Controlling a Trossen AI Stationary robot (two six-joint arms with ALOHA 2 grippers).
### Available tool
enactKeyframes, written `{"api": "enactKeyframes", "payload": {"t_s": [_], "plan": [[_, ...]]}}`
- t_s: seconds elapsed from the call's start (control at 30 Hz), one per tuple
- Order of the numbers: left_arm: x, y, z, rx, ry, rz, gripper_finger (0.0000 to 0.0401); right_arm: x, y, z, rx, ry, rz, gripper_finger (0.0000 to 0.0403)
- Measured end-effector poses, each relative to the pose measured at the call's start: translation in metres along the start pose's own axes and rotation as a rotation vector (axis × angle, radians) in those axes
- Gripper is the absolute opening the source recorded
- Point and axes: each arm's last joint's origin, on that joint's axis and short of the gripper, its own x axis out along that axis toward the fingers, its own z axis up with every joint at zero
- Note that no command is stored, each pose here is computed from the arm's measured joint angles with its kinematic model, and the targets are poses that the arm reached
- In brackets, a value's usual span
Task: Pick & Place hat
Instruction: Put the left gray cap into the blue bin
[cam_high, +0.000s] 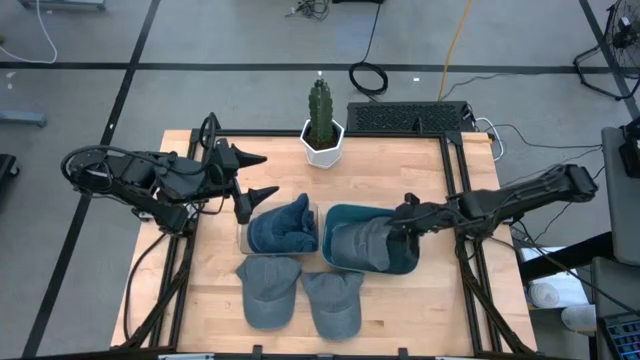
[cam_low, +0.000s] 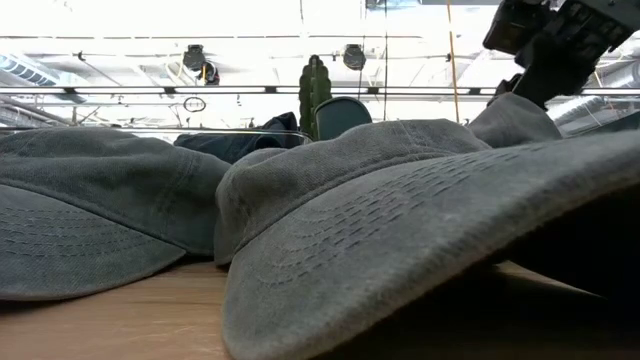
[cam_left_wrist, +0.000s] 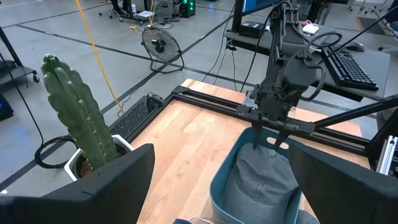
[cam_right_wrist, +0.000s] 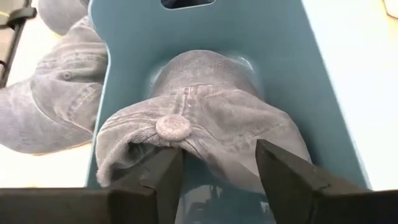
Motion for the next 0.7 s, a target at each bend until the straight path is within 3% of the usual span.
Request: {"api": "enactKeyframes", "payload": {"t_s": [0.37, 0.57, 0.7], "plan": [[0.000, 0.000, 0.000, 0.000, 0.000, 0.000, 0.0379, -0.026, -0.002, 0.003, 0.029, -0.101, 0.039, 0.0219], [0.000, 0.000, 0.000, 0.000, 0.000, 0.000, 0.0379, -0.025, 0.008, 0.028, -0.054, -0.339, 0.128, 0.0202], [0.000, 0.000, 0.000, 0.000, 0.000, -0.001, 0.0379, -0.010, 0.015, 0.036, -0.168, -0.349, 0.156, 0.0175]]}}
